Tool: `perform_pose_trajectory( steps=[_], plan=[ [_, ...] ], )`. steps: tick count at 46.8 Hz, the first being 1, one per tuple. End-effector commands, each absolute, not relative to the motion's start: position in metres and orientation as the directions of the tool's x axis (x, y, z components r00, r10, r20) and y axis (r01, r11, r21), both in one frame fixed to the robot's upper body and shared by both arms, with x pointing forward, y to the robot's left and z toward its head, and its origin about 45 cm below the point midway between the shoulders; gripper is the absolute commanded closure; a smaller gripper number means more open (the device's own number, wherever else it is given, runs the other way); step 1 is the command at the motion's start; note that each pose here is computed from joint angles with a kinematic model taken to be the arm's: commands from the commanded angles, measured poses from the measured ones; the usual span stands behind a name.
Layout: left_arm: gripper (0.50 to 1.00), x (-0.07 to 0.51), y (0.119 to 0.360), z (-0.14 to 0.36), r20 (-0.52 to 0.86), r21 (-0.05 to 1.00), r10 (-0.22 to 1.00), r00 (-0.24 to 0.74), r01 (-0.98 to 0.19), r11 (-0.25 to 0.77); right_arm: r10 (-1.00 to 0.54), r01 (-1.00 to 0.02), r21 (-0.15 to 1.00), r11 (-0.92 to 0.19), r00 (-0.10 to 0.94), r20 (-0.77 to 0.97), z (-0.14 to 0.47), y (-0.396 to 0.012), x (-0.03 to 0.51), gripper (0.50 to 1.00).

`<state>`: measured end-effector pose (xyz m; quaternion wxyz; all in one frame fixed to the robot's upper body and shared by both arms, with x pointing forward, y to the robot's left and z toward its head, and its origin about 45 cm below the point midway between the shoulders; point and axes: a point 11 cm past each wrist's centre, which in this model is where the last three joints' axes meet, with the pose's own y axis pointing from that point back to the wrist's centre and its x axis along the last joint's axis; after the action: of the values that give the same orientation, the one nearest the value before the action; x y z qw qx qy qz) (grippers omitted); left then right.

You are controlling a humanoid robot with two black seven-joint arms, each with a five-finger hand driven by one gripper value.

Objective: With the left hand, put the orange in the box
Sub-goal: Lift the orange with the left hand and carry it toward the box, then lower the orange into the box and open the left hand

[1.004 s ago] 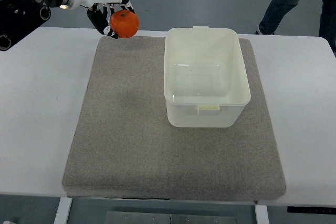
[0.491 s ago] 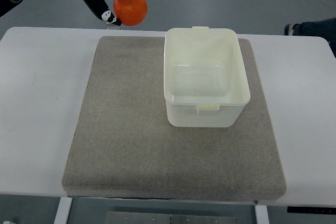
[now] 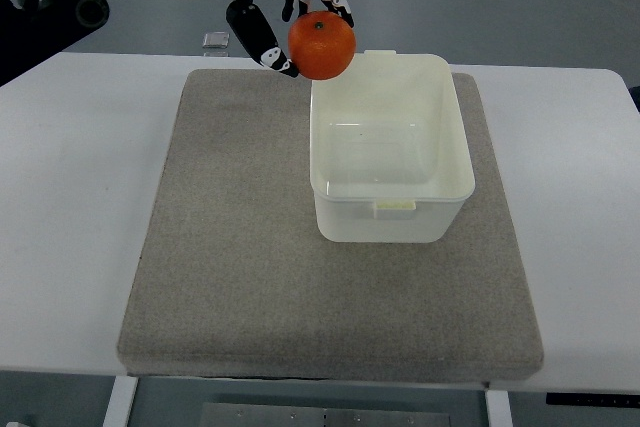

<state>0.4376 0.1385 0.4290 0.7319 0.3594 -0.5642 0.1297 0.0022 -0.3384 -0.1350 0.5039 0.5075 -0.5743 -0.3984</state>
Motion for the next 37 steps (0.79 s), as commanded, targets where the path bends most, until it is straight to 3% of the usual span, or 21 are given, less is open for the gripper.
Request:
perform_pose_trajectory(
  steps=[1, 21, 37],
  plan=[
    [1.000, 0.437, 0.125, 0.426, 0.919, 0.379, -0.223, 0.325, -0.580, 0.721, -0.985, -0.182, 0.969, 0.166, 0.023, 0.173, -0.135, -0.338, 0.002, 0.574],
    [1.000, 0.453, 0.073, 0.379, 0.897, 0.428, -0.248, 0.367, -0.580, 0.693, -0.985, -0.182, 0.969, 0.166, 0.024, 0.173, -0.135, -0.338, 0.002, 0.574],
    [1.000, 0.455, 0.050, 0.334, 0.904, 0.422, -0.264, 0.337, -0.597, 0.682, -0.984, -0.182, 0.969, 0.168, 0.023, 0.175, -0.135, -0.339, 0.002, 0.574]
  ],
)
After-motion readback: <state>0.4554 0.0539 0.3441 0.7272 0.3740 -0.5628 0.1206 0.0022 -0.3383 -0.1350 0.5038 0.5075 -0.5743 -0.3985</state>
